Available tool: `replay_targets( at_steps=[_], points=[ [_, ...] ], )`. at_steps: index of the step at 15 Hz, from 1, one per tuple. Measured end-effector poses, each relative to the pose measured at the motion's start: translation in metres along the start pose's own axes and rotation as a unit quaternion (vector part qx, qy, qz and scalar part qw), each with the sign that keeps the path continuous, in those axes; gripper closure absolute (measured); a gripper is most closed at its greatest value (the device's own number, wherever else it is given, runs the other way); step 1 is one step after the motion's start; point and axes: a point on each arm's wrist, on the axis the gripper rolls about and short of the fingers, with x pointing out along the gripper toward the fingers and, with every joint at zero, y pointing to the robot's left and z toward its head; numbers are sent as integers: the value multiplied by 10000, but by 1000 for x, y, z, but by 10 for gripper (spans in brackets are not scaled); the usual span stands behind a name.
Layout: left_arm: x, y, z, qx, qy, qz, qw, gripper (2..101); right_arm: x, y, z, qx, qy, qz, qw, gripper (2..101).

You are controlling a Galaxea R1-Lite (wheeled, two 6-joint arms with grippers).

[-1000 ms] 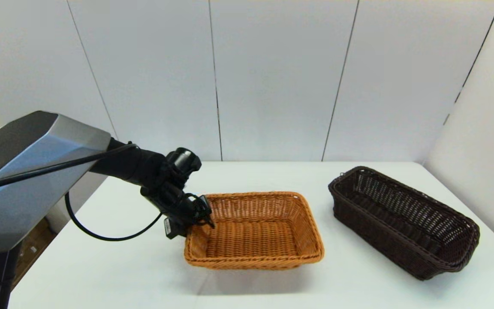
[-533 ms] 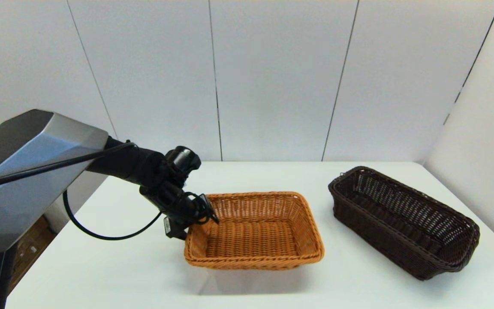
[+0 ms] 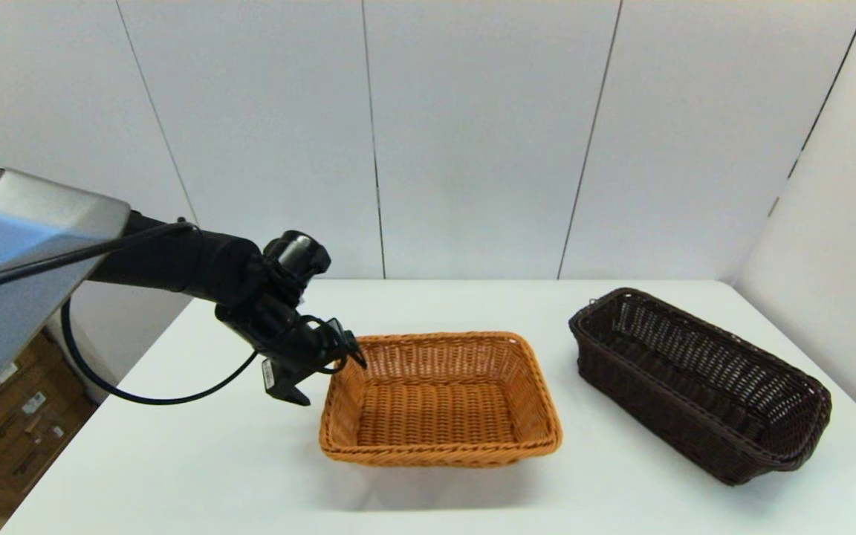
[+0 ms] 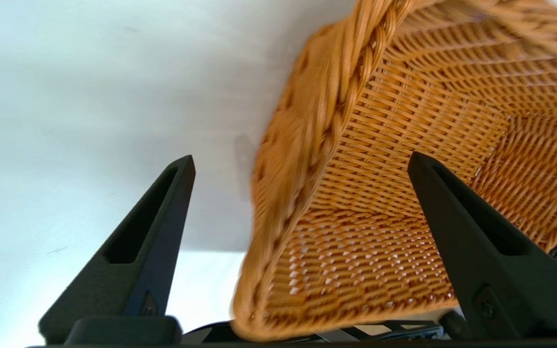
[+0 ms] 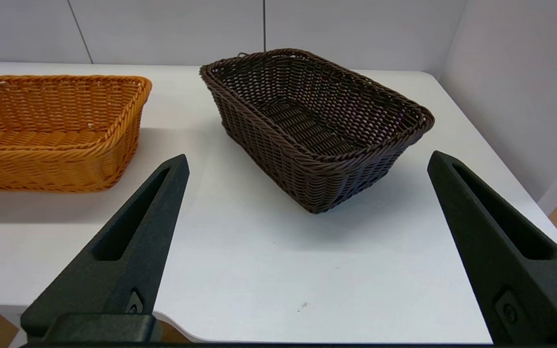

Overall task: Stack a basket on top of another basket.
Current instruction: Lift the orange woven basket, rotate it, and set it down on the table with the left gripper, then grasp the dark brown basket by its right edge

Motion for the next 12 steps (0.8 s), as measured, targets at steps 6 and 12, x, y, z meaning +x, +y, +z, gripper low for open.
replay_targets(
  at_steps=[6,12],
  points=[
    [-64,16,1,-20,-415,-9,9991,91,0,0,0,7,-2,6,10000,43],
    [-140,37,-30,-43,-1076,-133,9941,71,0,0,0,15,2,-5,10000,43]
  ],
)
